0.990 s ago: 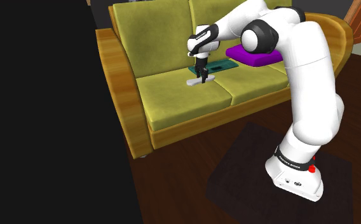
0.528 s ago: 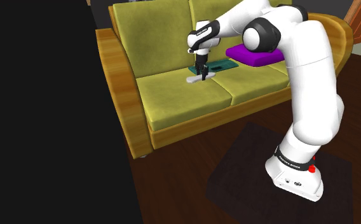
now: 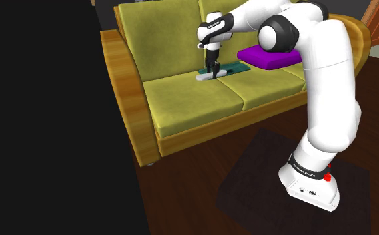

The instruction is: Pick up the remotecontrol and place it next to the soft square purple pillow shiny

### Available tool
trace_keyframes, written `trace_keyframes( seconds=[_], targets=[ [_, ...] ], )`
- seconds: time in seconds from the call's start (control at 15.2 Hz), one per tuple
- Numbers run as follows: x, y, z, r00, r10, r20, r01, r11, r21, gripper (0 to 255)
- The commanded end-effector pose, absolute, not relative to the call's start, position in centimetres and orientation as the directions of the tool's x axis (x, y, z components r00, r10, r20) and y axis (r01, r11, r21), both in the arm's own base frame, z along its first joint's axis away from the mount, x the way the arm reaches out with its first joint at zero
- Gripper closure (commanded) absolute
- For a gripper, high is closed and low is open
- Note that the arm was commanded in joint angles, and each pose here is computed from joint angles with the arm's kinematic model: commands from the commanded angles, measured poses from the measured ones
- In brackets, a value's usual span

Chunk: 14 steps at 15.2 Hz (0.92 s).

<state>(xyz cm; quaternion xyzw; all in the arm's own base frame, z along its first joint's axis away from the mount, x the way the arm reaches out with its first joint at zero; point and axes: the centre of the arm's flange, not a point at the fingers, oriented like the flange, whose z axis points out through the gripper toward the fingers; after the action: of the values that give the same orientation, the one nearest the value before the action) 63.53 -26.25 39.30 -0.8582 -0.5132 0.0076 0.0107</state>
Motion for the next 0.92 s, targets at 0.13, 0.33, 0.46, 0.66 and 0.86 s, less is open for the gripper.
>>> trace_keyframes(
  seconds=[0.13,0.33,0.46,0.66,0.86],
  targets=[
    [63.6,-26.2,41.5,0.473,0.881,-0.002,0.881,-0.473,-0.026,255],
    [63.6,-26.2,43.1,0.473,0.881,-0.002,0.881,-0.473,-0.026,255],
    [63.6,-26.2,44.1,0.473,0.881,-0.002,0.881,-0.473,-0.026,255],
    [63.6,-26.2,45.7,0.473,0.881,-0.002,0.881,-0.473,-0.026,255],
    [63.6,-26.2,47.3,0.473,0.881,-0.002,0.881,-0.473,-0.026,255]
  ],
)
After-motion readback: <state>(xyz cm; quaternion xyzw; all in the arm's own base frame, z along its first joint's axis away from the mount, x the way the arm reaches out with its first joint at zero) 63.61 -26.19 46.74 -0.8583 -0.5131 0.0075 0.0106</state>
